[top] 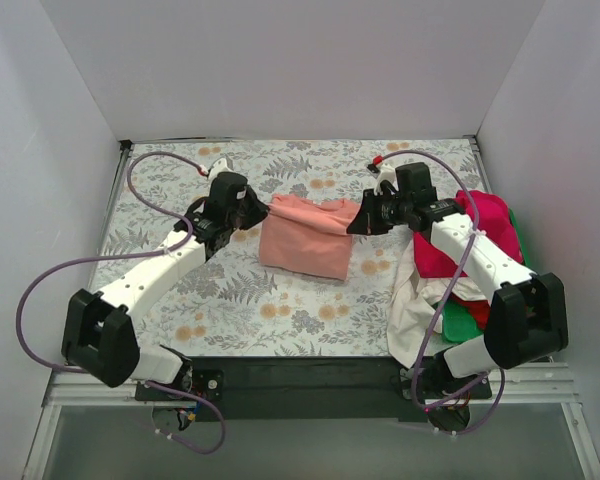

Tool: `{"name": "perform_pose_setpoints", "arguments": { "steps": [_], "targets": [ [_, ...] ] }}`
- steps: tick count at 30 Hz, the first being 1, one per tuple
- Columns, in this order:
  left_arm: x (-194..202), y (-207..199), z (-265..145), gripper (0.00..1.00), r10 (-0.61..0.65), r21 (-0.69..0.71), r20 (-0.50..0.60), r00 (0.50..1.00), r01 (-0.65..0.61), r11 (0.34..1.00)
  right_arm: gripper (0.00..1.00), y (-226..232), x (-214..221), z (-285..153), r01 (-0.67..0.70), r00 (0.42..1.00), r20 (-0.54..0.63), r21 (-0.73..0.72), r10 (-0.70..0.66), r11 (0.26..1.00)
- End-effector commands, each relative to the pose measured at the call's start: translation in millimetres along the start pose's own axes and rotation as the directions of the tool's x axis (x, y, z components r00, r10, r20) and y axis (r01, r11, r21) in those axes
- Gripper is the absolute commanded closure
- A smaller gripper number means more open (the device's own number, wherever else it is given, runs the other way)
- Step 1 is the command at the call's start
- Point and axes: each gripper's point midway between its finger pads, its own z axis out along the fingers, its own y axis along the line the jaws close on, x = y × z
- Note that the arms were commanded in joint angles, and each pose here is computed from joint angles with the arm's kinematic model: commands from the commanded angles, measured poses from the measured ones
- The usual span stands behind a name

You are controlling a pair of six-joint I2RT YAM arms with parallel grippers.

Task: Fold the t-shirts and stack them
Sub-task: Fold the tshirt

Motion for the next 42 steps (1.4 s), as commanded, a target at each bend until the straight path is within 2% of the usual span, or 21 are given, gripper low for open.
{"name": "perform_pose_setpoints", "arguments": {
  "steps": [1, 6, 19, 24, 25, 27, 28, 29, 30, 31, 32, 34, 35, 38, 39, 42],
  "targets": [
    [-31, -18, 14, 1.00, 0.040, 0.045, 0.066, 0.997, -0.043, 0.998, 0.99, -8, -23, 0, 0.014, 0.999, 0.034, -0.016, -0.013, 1.000],
    [-45, -16, 46, 1.00, 0.047, 0.026, 0.055, 0.997, -0.048, 0.999, 0.99, -26, -37, 11, -0.025, 0.999, 0.028, -0.013, 0.025, 1.000],
    [-44, 4, 133, 1.00, 0.030, 0.004, -0.037, 0.999, -0.030, 1.000, 0.99, -78, -73, 52, -0.087, 0.996, 0.015, -0.029, 0.088, 0.996],
    [-39, 12, 169, 1.00, 0.072, -0.008, -0.065, 0.995, -0.072, 0.997, 0.99, -105, -83, 71, -0.142, 0.990, 0.019, -0.008, 0.142, 0.990],
    [-39, 13, 174, 0.95, 0.081, -0.010, -0.068, 0.994, -0.082, 0.997, 0.99, -111, -85, 72, -0.147, 0.989, 0.021, -0.003, 0.147, 0.989],
    [-37, 6, 179, 0.77, 0.109, 0.029, -0.088, 0.990, -0.107, 0.994, 0.85, -121, -89, 79, -0.150, 0.988, 0.023, 0.009, 0.150, 0.989],
    [-32, 11, 187, 0.65, 0.122, 0.025, -0.102, 0.987, -0.120, 0.992, 0.74, -125, -93, 80, -0.152, 0.988, 0.031, 0.016, 0.151, 0.988],
    [-31, 9, 189, 0.37, 0.132, 0.033, -0.108, 0.985, -0.129, 0.991, 0.55, -129, -99, 82, -0.148, 0.988, 0.041, 0.024, 0.147, 0.989],
    [-32, 7, 190, 0.25, 0.153, 0.045, -0.109, 0.982, -0.149, 0.988, 0.49, -136, -103, 82, -0.165, 0.985, 0.054, 0.050, 0.163, 0.985],
    [-33, 6, 190, 0.17, 0.159, 0.047, -0.110, 0.981, -0.155, 0.987, 0.41, -140, -104, 82, -0.171, 0.984, 0.061, 0.067, 0.167, 0.983],
    [-35, 6, 188, 0.11, 0.161, 0.045, -0.102, 0.982, -0.157, 0.987, 0.24, -143, -108, 81, -0.168, 0.984, 0.073, 0.089, 0.162, 0.982],
    [-36, 4, 181, 0.09, 0.164, 0.052, -0.098, 0.982, -0.160, 0.986, 0.09, -142, -106, 79, -0.166, 0.984, 0.073, 0.093, 0.160, 0.982],
    [-35, 4, 178, 0.09, 0.166, 0.057, -0.099, 0.981, -0.161, 0.985, 0.06, -139, -101, 76, -0.167, 0.985, 0.065, 0.092, 0.161, 0.982],
    [-29, 8, 167, 0.07, 0.158, 0.061, -0.114, 0.981, -0.152, 0.986, 0.04, -134, -93, 67, -0.168, 0.984, 0.070, 0.111, 0.161, 0.979],
    [-18, 15, 163, 0.07, 0.153, 0.056, -0.143, 0.978, -0.146, 0.988, 0.03, -136, -77, 69, -0.183, 0.983, 0.046, 0.125, 0.179, 0.975],
    [-16, 16, 144, 0.05, 0.124, 0.059, -0.147, 0.981, -0.117, 0.991, 0.04, -128, -62, 67, -0.181, 0.983, 0.049, 0.170, 0.175, 0.969]
  ]
}}
